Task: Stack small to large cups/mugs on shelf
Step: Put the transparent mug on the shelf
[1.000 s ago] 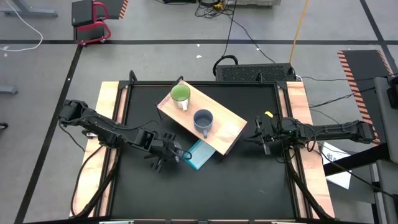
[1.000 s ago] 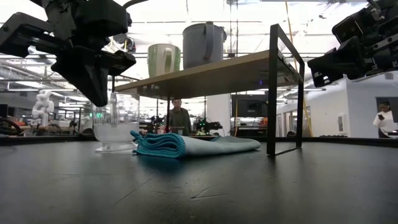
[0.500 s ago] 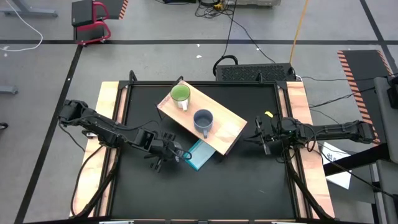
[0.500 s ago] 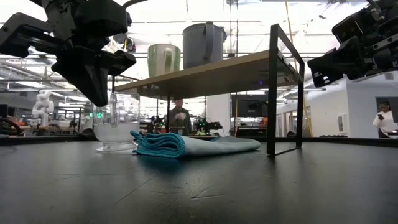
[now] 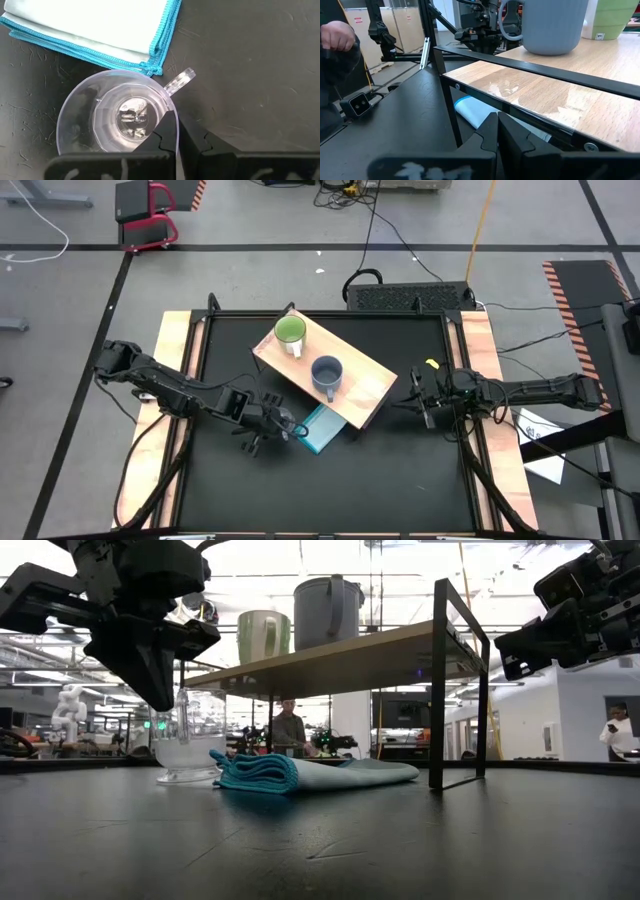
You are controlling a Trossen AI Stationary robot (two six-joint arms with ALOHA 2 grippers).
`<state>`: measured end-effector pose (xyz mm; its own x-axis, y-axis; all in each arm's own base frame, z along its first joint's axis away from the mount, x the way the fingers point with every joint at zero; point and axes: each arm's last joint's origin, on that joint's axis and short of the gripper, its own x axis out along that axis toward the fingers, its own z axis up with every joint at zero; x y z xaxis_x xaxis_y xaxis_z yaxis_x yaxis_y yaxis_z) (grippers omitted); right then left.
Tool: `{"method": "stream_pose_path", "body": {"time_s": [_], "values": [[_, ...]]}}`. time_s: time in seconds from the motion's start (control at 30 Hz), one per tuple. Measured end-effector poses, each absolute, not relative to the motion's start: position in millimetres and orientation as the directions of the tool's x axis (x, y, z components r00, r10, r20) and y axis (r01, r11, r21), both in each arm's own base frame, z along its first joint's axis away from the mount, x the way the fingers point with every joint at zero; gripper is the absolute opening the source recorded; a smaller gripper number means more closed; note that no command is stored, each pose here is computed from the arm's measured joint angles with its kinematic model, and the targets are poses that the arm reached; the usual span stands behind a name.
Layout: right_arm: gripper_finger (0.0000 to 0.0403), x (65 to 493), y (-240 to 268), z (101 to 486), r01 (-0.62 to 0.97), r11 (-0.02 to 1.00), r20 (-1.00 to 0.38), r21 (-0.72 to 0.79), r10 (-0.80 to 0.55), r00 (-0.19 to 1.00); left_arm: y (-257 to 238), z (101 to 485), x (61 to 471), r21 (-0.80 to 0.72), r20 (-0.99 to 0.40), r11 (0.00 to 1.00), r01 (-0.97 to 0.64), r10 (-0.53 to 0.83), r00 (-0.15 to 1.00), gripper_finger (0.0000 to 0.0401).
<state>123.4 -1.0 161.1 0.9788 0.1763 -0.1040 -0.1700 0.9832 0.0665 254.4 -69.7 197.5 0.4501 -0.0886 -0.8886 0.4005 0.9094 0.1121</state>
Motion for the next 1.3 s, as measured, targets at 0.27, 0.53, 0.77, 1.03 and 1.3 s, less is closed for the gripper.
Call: {"method": "stream_pose_path", "body": {"time_s": [0.27, 0.53, 0.77, 1.03, 1.3], "values": [[0.0000, 123, -1, 161, -0.170, 0.983, -0.104, 0.066, 0.176, 0.979, -70, 197, 254, 0.123, -0.888, 0.899, 0.421, -0.090, 0.451, 0.0005], [0.0000, 123, -1, 161, -0.170, 0.983, -0.104, 0.066, 0.176, 0.979, -71, 201, 259, 0.126, -0.855, 0.915, 0.384, -0.096, 0.509, 0.0005], [0.0000, 123, -1, 161, -0.170, 0.983, -0.104, 0.066, 0.176, 0.979, -72, 208, 258, 0.117, -0.837, 0.912, 0.394, -0.122, 0.533, 0.0005], [0.0000, 123, -1, 161, -0.171, 0.983, -0.103, 0.062, 0.176, 0.979, -75, 227, 247, 0.134, -0.796, 0.901, 0.413, -0.150, 0.586, 0.0005], [0.0000, 123, -1, 162, -0.171, 0.983, -0.096, 0.060, 0.176, 0.980, -74, 247, 240, 0.156, -0.723, 0.908, 0.389, -0.163, 0.671, 0.0003]]}}
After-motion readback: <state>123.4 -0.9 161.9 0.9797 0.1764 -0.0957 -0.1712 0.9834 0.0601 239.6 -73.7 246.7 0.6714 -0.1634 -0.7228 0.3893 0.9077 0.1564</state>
